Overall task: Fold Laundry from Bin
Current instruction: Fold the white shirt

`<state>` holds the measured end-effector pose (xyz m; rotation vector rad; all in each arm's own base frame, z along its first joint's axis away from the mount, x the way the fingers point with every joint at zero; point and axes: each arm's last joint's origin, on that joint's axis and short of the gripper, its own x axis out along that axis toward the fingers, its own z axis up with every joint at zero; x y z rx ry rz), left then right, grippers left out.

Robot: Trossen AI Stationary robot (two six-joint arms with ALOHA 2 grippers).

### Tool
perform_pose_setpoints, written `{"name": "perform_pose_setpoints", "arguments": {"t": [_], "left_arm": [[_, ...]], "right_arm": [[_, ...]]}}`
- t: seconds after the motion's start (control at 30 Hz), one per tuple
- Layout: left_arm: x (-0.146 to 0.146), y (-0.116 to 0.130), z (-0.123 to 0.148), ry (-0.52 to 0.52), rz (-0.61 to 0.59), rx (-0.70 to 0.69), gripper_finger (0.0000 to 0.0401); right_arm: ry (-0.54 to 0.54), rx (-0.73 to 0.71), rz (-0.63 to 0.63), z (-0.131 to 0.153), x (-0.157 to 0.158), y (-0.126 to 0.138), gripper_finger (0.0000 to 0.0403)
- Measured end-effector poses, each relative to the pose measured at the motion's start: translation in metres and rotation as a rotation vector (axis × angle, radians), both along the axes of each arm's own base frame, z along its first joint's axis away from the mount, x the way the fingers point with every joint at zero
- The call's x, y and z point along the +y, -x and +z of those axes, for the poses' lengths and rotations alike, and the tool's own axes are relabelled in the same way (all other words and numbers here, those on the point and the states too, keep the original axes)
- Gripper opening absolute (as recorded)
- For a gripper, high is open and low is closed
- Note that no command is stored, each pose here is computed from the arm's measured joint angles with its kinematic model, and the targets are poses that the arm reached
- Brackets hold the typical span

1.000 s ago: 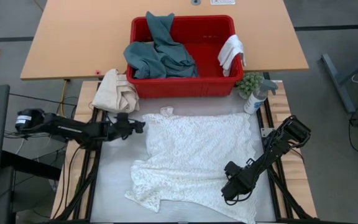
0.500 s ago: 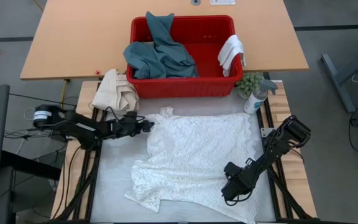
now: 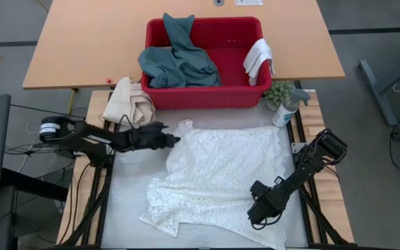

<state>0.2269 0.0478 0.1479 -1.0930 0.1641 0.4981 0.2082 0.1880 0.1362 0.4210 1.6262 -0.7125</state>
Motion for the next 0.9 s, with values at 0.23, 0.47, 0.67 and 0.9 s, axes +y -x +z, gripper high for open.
{"name": "perform_pose_setpoints", "arguments": {"t": [0.23,0.47,0.67,0.9], "left_arm": [[0.001,0.015,0.028,0.024,-0.004,0.176,0.0003],[0.008,0.029,0.070,-0.172,0.054,0.482,0.0001],[0.018,0.022,0.100,-0.389,0.070,0.540,0.0001],[0.020,0.022,0.115,-0.539,0.017,0.638,0.0045]], "right_arm": [[0.001,-0.001,0.000,0.000,0.000,0.000,0.0026],[0.004,-0.004,0.001,0.000,0.000,0.000,0.0026],[0.007,-0.010,-0.009,0.000,0.000,0.000,0.0026],[0.008,-0.013,-0.022,0.000,0.000,-0.001,0.0026]]}}
